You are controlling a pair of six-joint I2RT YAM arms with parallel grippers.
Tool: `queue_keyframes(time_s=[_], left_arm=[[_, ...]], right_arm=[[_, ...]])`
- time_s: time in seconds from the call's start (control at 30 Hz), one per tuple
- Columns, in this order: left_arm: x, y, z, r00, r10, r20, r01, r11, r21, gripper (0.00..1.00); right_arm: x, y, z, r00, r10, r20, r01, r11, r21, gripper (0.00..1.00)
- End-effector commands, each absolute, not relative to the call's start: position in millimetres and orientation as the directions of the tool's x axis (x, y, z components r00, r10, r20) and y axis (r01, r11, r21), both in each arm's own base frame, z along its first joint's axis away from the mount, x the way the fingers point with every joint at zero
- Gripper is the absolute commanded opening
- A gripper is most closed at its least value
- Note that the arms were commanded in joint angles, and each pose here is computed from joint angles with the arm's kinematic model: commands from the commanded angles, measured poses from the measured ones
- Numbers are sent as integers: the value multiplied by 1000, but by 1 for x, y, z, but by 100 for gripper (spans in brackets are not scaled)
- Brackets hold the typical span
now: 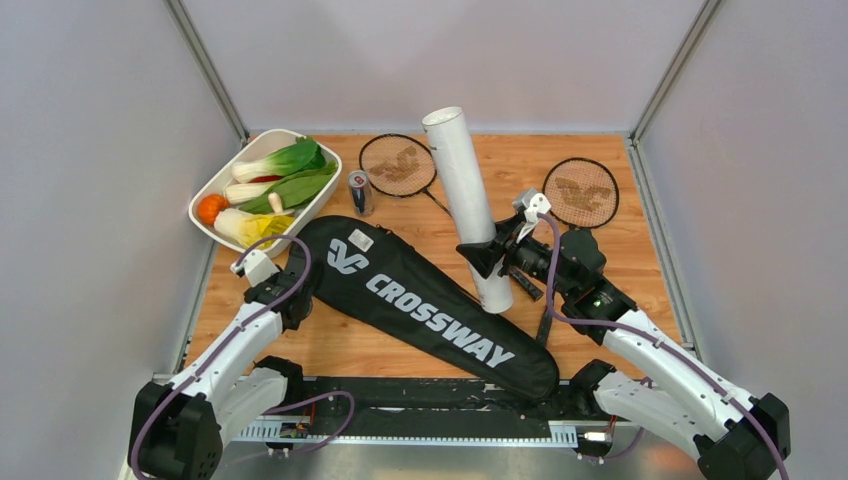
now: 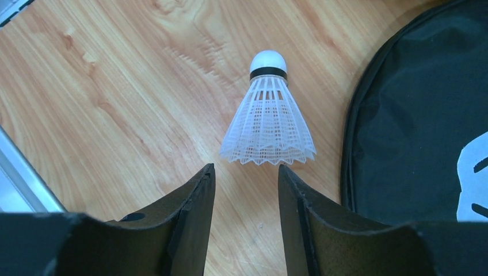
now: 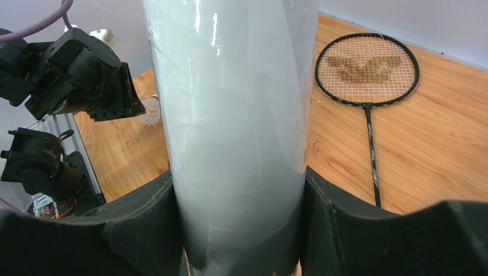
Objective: Pack up the badminton gear
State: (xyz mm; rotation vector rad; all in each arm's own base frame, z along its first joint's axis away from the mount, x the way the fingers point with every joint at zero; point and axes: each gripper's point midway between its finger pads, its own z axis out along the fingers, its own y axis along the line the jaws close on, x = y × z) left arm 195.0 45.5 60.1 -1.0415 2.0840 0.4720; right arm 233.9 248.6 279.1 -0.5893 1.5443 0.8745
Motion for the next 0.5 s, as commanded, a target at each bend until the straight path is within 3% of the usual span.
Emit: queue_keyframes(time_s=[0.0, 0.27, 0.47], left_arm=[[207, 44, 60, -358, -534, -766, -801, 598, -42, 50], [220, 59, 55, -323, -569, -756, -847, 531, -38, 46], [234, 62, 59, -317, -552, -772, -828, 557, -58, 56]], right_arm=[[238, 246, 309, -78, 159, -984, -789, 594, 158, 46], [237, 242, 308, -73, 160, -984, -784, 600, 156, 47], [238, 242, 306, -78, 156, -985, -784, 601, 157, 47]])
